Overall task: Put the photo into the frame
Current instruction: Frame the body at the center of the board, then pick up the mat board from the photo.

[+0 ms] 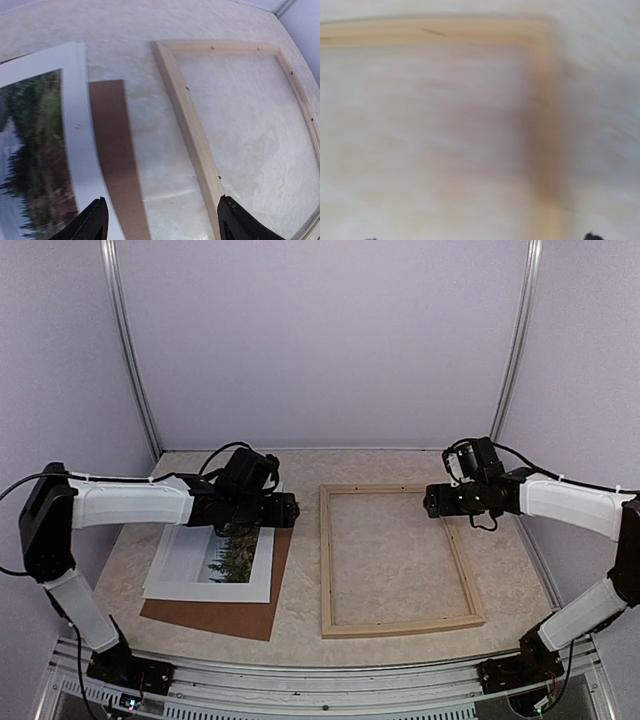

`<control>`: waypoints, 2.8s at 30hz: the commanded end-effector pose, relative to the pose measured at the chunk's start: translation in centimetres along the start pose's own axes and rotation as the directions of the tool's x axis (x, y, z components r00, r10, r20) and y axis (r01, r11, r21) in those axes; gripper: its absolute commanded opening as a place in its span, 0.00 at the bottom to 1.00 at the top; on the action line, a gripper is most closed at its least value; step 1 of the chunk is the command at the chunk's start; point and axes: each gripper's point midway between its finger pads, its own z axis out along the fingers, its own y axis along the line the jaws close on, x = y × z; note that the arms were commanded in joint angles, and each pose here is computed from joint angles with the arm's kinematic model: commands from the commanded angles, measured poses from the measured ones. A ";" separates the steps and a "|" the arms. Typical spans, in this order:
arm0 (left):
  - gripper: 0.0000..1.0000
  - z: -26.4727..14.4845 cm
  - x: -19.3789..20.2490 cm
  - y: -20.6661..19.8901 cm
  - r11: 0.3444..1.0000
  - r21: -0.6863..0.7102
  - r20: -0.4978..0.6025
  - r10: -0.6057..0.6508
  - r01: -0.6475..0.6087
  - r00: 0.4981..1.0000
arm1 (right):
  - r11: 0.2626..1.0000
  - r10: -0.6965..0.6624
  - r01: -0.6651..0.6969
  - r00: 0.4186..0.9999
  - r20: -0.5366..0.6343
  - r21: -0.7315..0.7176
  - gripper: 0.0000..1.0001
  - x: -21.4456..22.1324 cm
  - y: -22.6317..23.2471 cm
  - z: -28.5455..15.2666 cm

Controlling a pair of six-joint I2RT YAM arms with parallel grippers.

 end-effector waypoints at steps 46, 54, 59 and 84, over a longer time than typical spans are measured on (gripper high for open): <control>0.65 -3.1 5.6 35.4 0.803 -0.520 -0.244 -0.467 0.292 0.850 | 0.805 -0.335 0.216 0.934 -0.122 -0.553 0.86 10.0 40.9 9.0; 0.57 -2.1 7.1 33.2 0.833 -0.439 -0.290 -0.486 0.336 0.825 | 0.813 -0.328 0.198 0.933 -0.150 -0.547 0.87 10.5 40.6 9.1; 0.53 -1.2 7.8 30.6 0.860 -0.396 -0.328 -0.459 0.321 0.826 | 0.826 -0.322 0.200 0.935 -0.150 -0.526 0.87 10.4 39.9 8.9; 0.41 -2.6 6.3 23.3 0.902 -0.339 -0.252 -0.359 0.266 0.899 | 0.918 -0.273 0.196 0.943 -0.190 -0.345 0.79 10.2 31.8 8.9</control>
